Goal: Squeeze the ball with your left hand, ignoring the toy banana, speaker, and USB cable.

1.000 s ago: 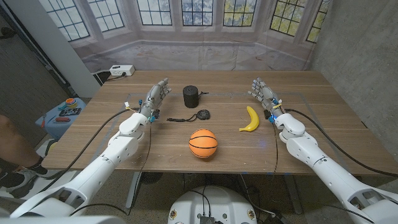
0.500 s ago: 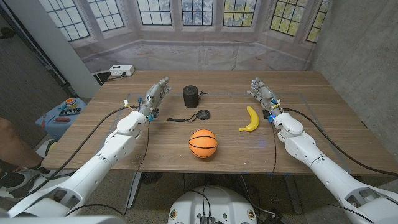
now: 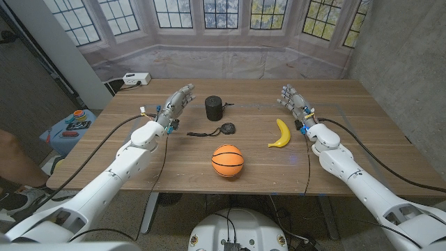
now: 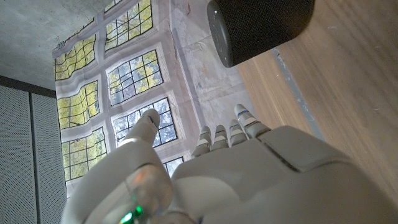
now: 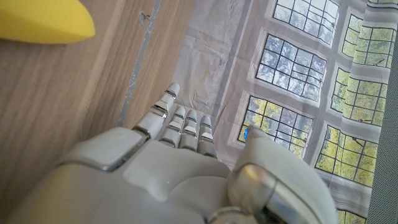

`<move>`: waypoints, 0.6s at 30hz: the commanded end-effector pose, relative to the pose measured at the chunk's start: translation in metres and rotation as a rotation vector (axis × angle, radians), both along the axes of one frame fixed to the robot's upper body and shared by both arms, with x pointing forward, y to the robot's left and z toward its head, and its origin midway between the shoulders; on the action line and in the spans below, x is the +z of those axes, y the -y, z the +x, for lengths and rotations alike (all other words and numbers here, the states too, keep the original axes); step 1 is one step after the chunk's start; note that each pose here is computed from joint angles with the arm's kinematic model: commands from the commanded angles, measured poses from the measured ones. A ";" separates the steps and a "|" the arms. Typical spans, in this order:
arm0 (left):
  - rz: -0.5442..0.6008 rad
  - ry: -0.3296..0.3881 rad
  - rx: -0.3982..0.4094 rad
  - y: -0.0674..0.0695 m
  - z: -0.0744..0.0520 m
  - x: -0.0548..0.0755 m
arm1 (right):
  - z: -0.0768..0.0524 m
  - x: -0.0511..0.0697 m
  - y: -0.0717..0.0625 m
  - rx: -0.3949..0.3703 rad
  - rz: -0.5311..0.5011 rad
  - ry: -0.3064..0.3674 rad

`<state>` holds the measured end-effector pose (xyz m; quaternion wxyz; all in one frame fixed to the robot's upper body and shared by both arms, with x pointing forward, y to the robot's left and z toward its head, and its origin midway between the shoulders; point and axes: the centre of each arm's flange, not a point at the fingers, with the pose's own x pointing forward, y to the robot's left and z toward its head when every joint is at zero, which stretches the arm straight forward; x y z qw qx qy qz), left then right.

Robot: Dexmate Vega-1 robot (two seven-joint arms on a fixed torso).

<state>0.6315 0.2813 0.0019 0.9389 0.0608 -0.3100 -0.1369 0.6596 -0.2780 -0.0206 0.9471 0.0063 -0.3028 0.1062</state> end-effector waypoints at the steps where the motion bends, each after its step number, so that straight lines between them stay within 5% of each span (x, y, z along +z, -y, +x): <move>1: 0.060 0.013 -0.007 0.006 -0.010 0.009 | 0.002 0.005 0.006 -0.006 -0.001 0.011; 18: 0.227 0.046 -0.042 0.007 -0.025 0.021 | 0.001 0.008 0.005 -0.008 0.000 0.027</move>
